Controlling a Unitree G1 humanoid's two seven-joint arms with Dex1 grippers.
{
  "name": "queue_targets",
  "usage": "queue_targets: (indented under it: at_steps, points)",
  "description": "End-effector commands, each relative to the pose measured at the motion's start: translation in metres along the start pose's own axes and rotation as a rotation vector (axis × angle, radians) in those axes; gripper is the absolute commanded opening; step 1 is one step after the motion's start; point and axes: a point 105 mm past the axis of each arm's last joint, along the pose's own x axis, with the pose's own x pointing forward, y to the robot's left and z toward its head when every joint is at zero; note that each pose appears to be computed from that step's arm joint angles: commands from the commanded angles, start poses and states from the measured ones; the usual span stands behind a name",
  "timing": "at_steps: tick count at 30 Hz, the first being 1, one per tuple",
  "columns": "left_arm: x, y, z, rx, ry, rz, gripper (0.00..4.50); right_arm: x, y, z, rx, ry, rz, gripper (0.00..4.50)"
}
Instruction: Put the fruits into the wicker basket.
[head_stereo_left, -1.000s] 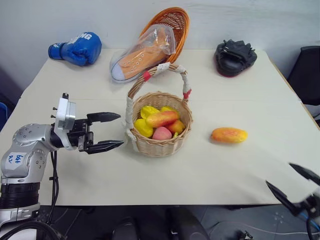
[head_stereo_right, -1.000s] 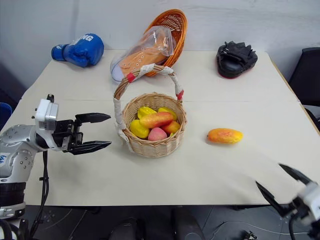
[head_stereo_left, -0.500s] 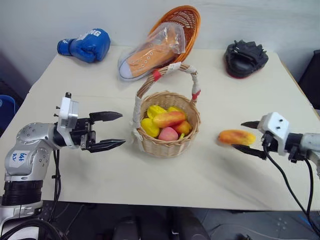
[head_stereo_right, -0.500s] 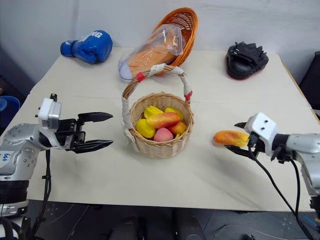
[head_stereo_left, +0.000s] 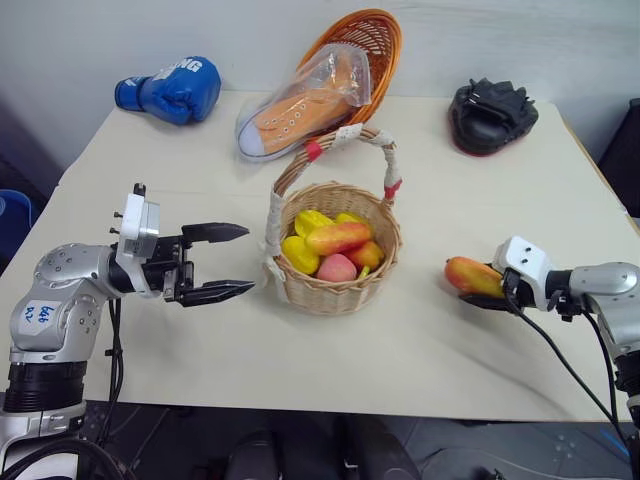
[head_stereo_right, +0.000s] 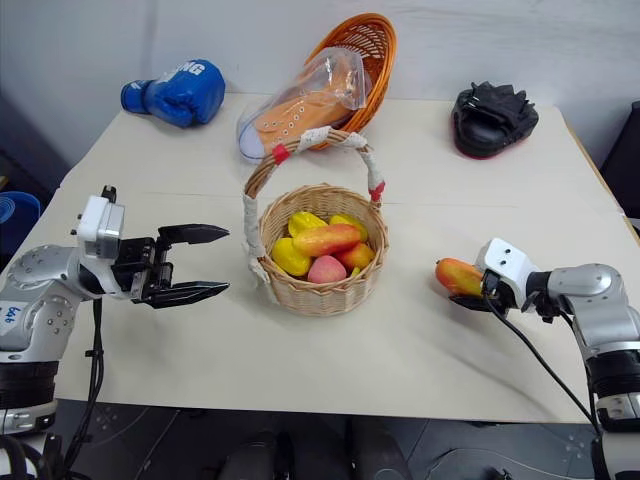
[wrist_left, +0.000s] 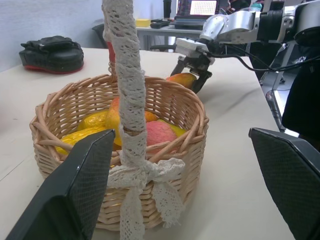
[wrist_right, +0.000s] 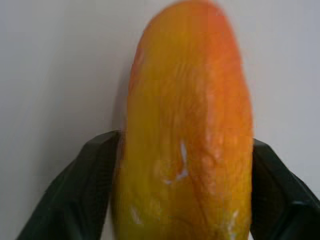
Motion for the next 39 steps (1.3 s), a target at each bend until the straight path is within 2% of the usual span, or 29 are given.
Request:
queue_targets:
  at_steps: [1,3,6,8,11,14,17,20,26,30,32,35,39]
  points:
    - [0.003,-0.002,0.007,0.03,-0.019,-0.018,4.5,-0.004,-0.005,0.001,-0.019,-0.031,-0.032,2.69]
    - [0.004,-0.002,0.009,0.032,-0.023,-0.024,4.5,-0.007,0.005,0.008,-0.026,-0.083,0.013,2.44]
    - [0.004,-0.002,0.01,0.032,-0.022,-0.028,4.5,-0.015,0.016,0.022,-0.045,-0.143,0.04,2.44]
    - [0.003,-0.003,0.01,0.031,-0.017,-0.029,4.5,-0.021,0.024,0.042,-0.044,-0.2,0.053,2.44]
    - [0.0,-0.003,0.01,0.027,-0.01,-0.023,4.5,-0.028,0.045,0.1,-0.011,-0.378,0.101,2.44]
    - [-0.001,-0.003,0.01,0.022,-0.006,-0.016,4.5,-0.029,0.05,0.159,0.057,-0.524,0.063,2.44]
    - [-0.002,-0.003,0.011,0.018,-0.007,-0.01,4.5,-0.024,0.061,0.197,0.089,-0.59,0.099,2.44]
    - [-0.001,-0.001,0.011,0.018,-0.009,-0.009,4.5,-0.004,0.068,0.218,0.109,-0.591,0.103,2.44]
    - [0.002,0.006,0.013,0.026,-0.02,-0.013,4.5,0.041,0.082,0.232,0.077,-0.545,0.083,2.44]
    - [0.003,0.006,0.012,0.025,-0.022,-0.014,4.5,0.049,0.077,0.238,0.089,-0.566,0.053,3.74]
    - [0.004,0.005,0.012,0.022,-0.027,-0.011,4.5,0.035,0.082,0.236,0.039,-0.596,0.117,4.46]
    - [0.004,0.004,0.011,0.02,-0.029,-0.008,4.5,0.017,0.084,0.228,-0.007,-0.624,0.169,4.46]
    - [0.0,0.002,0.01,0.02,-0.024,0.011,4.5,-0.017,0.065,0.195,-0.021,-0.611,0.13,4.46]
